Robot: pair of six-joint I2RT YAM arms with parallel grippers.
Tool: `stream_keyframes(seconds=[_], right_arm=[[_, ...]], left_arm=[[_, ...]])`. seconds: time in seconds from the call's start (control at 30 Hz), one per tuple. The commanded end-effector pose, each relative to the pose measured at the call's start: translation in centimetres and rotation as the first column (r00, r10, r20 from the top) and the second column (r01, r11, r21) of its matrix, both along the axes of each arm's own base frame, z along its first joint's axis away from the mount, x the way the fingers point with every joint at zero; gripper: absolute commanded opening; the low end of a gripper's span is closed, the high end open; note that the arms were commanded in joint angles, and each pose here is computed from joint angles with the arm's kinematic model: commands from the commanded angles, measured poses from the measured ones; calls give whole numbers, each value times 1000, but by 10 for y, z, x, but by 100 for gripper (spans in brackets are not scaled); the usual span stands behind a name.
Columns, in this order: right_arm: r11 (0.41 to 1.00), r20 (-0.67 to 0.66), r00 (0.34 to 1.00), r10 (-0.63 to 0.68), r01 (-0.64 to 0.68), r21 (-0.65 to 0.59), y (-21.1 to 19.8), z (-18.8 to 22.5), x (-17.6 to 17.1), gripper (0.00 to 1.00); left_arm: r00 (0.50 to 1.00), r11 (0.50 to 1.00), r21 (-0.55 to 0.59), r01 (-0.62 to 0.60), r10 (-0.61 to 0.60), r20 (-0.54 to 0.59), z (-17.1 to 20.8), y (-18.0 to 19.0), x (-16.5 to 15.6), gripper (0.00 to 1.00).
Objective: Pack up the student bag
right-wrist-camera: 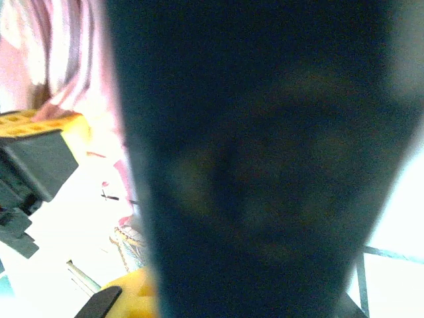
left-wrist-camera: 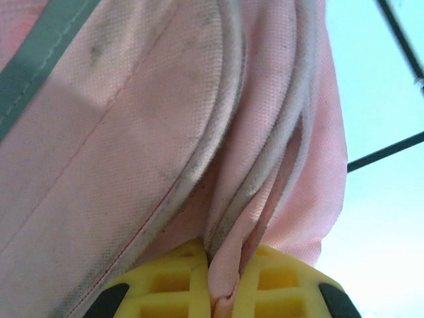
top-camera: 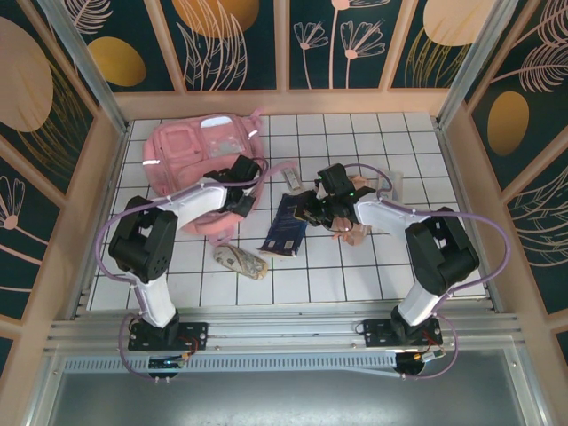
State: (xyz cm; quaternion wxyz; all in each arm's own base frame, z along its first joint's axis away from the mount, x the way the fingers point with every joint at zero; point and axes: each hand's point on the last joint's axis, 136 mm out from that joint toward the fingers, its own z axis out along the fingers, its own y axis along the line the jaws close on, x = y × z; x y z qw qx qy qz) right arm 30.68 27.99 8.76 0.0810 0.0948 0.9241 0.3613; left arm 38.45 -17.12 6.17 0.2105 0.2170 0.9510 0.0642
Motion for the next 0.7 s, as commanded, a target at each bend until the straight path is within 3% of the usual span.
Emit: stream_keyframes(seconds=[0.0, 0.13, 0.3, 0.47, 0.57, 0.67], right_arm=[[1000, 44, 999, 6, -6, 10, -3, 14, 1, 0], [999, 133, 991, 29, -33, 32, -3, 38, 2, 0], [987, 282, 958, 57, -96, 128, 5, 94, 1, 0], [992, 328, 944, 6, -47, 115, -19, 128, 11, 0], [997, 314, 949, -35, 11, 78, -43, 129, 9, 0], [996, 298, 951, -78, 63, 58, -66, 122, 6, 0]], left_arm=[[1000, 994, -106, -8, 10, 19, 49, -16, 9, 0], [1000, 979, -204, 14, -9, 26, 91, -32, 9, 0], [1000, 958, -286, 25, -27, -3, 104, -44, 0, 5], [995, 892, -451, 17, -61, -85, 112, -73, -22, 3], [990, 878, -478, 39, -99, -99, 114, -97, -42, 4], [993, 885, -464, 43, -89, -79, 115, -95, -48, 22]])
